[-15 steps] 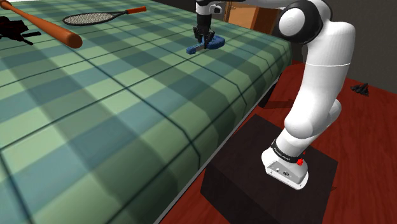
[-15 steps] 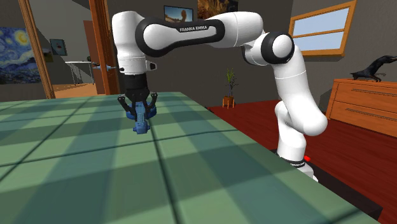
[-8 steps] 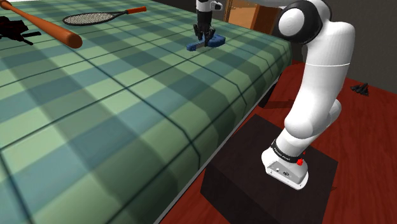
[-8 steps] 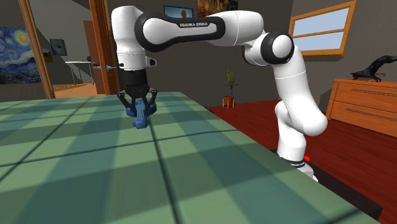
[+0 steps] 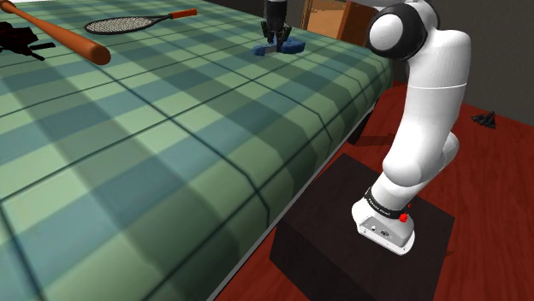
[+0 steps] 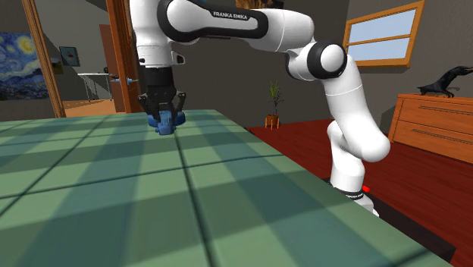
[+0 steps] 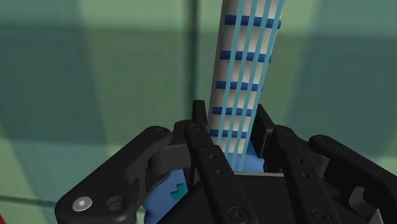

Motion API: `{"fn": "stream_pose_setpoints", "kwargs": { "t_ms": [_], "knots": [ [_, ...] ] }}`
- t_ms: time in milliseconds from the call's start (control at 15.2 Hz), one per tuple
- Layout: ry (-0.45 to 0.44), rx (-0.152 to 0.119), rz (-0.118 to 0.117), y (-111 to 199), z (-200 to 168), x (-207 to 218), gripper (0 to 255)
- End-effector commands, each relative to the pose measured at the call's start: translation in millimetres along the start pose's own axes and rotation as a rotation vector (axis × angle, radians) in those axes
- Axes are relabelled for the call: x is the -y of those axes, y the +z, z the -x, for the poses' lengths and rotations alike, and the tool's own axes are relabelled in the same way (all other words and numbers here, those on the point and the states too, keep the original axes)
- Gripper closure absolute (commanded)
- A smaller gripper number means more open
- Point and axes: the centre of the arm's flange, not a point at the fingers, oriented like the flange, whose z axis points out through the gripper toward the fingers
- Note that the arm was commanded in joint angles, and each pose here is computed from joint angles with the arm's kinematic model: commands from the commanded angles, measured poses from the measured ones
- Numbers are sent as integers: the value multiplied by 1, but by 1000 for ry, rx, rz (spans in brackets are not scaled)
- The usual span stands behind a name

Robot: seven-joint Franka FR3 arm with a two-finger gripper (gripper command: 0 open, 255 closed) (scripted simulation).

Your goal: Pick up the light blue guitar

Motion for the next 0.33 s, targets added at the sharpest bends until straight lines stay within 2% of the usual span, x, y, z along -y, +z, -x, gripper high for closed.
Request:
{"fn": "stream_pose_setpoints", "kwargs": {
  "t_ms": [0,264],
  "knots": [
    [0,0,-1,-12,2,-1,255],
    [0,0,-1,-23,1,-2,255]
  ]
}}
